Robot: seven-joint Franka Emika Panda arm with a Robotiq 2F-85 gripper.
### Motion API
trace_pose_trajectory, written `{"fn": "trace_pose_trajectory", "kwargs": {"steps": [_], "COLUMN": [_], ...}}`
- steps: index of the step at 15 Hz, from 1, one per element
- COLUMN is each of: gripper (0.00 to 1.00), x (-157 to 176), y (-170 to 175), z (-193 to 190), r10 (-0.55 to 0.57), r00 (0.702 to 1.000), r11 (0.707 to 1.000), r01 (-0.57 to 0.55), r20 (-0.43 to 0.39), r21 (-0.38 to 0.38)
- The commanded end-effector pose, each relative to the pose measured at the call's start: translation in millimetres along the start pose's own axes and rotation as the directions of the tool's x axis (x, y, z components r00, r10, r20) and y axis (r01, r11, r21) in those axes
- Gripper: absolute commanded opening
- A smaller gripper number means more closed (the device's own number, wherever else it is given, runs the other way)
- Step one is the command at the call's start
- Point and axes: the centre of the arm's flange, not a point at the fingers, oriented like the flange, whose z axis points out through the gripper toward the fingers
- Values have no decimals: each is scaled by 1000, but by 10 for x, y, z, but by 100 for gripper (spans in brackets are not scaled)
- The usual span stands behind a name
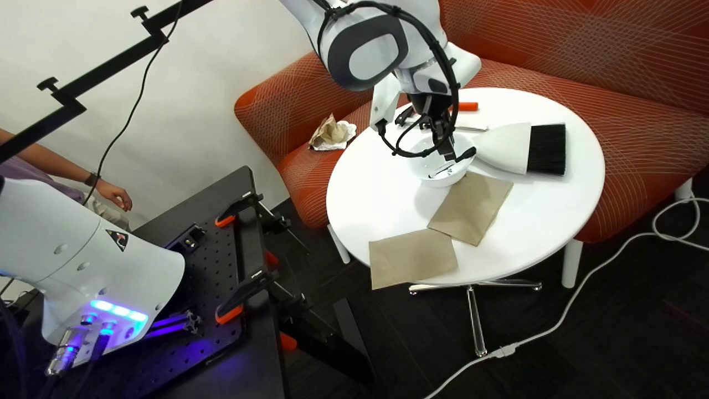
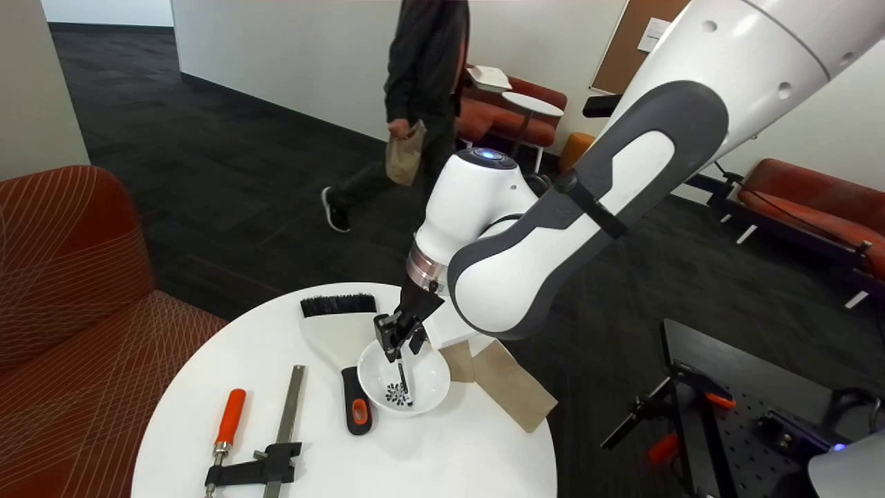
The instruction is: Remove the marker from the bowl
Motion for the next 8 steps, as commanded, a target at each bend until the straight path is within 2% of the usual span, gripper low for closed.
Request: {"fn": "trace_pose_trajectory", "kwargs": {"steps": [1, 3, 6, 8], "gripper": [54, 56, 51, 27], "x": [76, 90, 98, 84], "y": [-64, -57, -57, -69], "z": [152, 223, 312, 353], "r10": [42, 49, 43, 38], "r00": [999, 999, 999, 999], "r11": [999, 998, 998, 998], "r01": [-42, -50, -44, -38], "r20": [-15, -12, -9, -6], "r21": [-15, -26, -39, -41]}}
